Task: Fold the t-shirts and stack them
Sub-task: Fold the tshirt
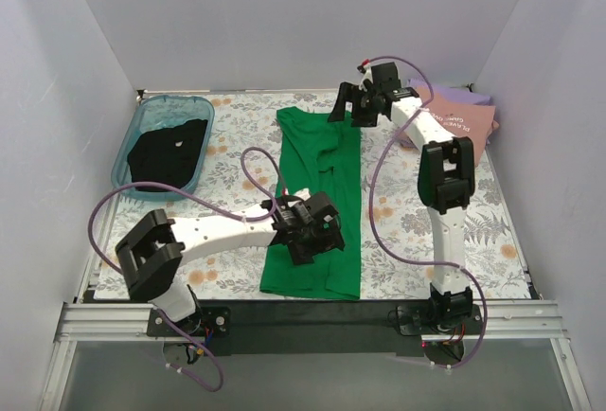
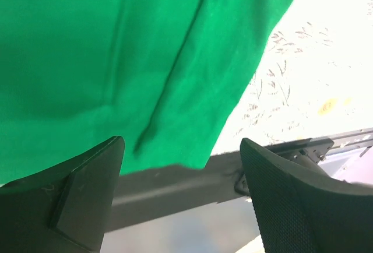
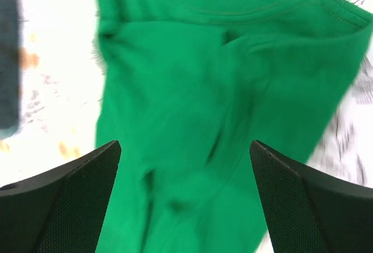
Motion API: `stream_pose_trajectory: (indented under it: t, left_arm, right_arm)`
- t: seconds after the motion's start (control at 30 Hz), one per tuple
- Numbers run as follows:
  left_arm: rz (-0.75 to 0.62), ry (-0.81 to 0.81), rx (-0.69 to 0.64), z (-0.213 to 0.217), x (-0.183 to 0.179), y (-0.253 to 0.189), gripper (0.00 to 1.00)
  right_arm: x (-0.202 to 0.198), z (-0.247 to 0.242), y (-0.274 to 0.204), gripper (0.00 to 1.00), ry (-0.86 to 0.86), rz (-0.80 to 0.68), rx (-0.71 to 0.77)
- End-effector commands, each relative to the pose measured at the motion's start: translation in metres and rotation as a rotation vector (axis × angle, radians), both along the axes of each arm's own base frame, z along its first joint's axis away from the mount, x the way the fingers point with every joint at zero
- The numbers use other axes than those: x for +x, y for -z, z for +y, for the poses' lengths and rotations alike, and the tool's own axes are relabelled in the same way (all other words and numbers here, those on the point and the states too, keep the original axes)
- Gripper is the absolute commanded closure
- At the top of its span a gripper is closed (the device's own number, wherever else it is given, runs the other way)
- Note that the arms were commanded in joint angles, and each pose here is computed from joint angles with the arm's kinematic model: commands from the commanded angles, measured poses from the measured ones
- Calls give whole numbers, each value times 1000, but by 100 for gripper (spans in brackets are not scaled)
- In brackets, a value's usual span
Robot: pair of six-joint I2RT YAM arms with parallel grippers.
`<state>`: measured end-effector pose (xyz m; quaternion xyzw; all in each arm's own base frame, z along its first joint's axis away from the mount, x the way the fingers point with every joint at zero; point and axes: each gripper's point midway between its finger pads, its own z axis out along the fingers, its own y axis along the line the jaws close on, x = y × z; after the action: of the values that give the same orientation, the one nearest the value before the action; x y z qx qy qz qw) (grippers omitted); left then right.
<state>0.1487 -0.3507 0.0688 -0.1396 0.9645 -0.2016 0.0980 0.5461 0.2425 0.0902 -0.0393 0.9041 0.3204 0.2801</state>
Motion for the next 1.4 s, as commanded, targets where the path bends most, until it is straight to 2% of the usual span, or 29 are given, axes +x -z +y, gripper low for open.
stream_pose_trajectory:
  t: [0.0, 0.1, 0.13, 0.2, 0.23, 0.27, 0.3, 0.33, 0.37, 0.43, 0.5, 0.53, 0.6, 0.63, 0.73, 0.83, 1.0, 1.1, 1.17, 1.27, 1.37]
  left_arm:
    - [-81, -113, 43, 36, 4, -34, 19]
    - [-102, -218, 138, 91, -5, -33, 13]
    - [-117, -259, 193, 114, -7, -24, 11]
    - [-119, -321, 206, 143, -13, -31, 9]
    - [-128, -323, 197, 149, -15, -33, 7]
    - [-133, -328, 191, 161, -20, -32, 7]
    - [-136, -338, 186, 167, -22, -31, 7]
    - [-135, -340, 191, 174, -24, -27, 6]
    - [-128, -348, 215, 185, -28, -17, 5]
    - [-133, -325, 184, 186, -31, -16, 4]
    - [-117, -260, 117, 171, -34, -13, 4]
    - [-109, -236, 123, 169, -35, -10, 3]
    - [-78, -242, 162, 175, -40, 0, 3]
    - [-59, -241, 200, 178, -42, 7, 3]
    - [-20, -224, 241, 183, -50, 23, 11]
    - [21, -177, 202, 173, -56, 37, 20]
    - [59, -154, 159, 163, -58, 53, 32]
    - [111, -166, 162, 166, -63, 63, 46]
    - [150, -155, 149, 165, -70, 66, 60]
    - [156, -152, 132, 164, -72, 66, 72]
    - [186, -126, 78, 157, -79, 68, 84]
  right_arm:
    - [-21, -1, -123, 2, 0, -245, -33]
    - [-66, -13, -143, 2, 42, -292, -101]
    - [-101, -24, -139, 2, 49, -283, -112]
    - [-130, -28, -149, 2, 54, -337, -49]
    - [-157, -33, -182, 1, 72, -423, 28]
    - [-186, -36, -144, 2, 45, -349, 35]
    - [-208, -38, -137, 1, 29, -344, 53]
    - [-234, -43, -156, 2, 32, -399, 99]
    - [-259, -48, -116, 2, 23, -325, 81]
    - [-297, -51, -116, 2, 46, -316, 135]
    - [-337, -59, -61, 2, 59, -149, 92]
    - [-353, -60, -56, 2, 72, -122, 110]
    - [-393, -64, -8, 2, 44, 15, 31]
    - [-406, -63, -1, 2, 41, 53, 37]
    - [-436, -56, 26, 4, 3, 150, 14]
    - [-457, -52, 48, 4, -23, 219, -58]
    - [-470, -40, 55, 11, -56, 231, -125]
    - [-473, -41, 62, 16, -43, 254, -158]
    - [-475, -42, 67, 18, -24, 279, -165]
    - [-481, -41, 70, 21, -20, 302, -157]
    - [-488, -40, 72, 30, -24, 322, -156]
